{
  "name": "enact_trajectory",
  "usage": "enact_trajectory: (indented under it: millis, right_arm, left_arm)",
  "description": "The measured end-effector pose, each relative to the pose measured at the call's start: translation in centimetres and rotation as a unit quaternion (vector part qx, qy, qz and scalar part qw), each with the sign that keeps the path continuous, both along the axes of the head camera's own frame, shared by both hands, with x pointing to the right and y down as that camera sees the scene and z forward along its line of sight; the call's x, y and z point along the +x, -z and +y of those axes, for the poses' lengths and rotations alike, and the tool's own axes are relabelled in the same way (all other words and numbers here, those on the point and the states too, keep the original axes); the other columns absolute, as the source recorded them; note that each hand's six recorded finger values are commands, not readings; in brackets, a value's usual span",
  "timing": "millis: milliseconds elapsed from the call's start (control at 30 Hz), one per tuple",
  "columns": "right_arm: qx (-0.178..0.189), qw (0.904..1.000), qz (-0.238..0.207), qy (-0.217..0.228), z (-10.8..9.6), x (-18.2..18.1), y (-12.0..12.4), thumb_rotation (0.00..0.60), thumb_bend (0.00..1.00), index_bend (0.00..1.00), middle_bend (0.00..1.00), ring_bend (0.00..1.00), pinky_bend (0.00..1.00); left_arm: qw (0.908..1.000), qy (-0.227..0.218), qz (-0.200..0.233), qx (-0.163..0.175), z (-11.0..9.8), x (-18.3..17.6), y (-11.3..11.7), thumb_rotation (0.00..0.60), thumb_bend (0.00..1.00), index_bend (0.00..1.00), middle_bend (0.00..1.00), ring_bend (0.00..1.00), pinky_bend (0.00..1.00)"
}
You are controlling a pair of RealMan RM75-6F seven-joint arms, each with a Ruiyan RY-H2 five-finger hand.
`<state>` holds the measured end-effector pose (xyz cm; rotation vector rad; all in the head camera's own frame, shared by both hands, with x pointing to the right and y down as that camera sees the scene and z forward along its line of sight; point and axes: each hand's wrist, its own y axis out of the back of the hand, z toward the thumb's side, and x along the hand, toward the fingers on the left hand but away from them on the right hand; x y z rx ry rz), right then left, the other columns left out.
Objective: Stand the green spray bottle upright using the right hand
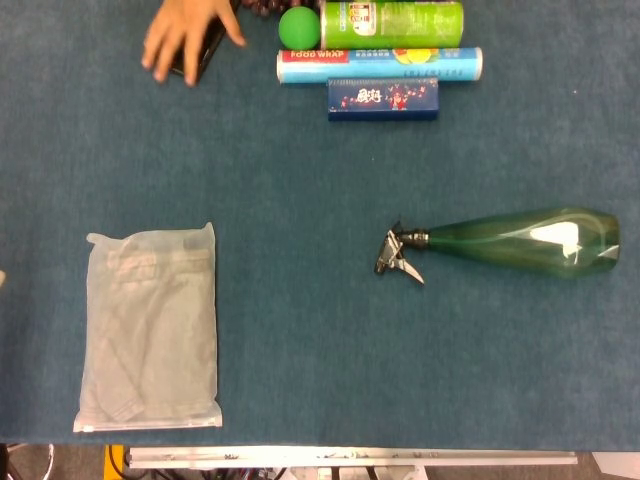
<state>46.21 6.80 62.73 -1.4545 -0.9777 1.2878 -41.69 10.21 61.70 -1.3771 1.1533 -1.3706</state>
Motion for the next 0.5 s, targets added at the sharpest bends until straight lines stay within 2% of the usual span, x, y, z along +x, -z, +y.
enact_trajectory:
  millis: [500]
  right_arm:
    - [-0.004, 0.9999, 0.005, 0.012, 0.54, -0.76, -0.29, 0.6, 0.1, 0.33, 0.24, 0.08, 0.21]
  left_arm:
    - [0.9998, -0.017, 0.0, -0.005, 0.49, 0.65, -0.04, 0.6, 0.05, 0.37, 0.22, 0.09, 0.08]
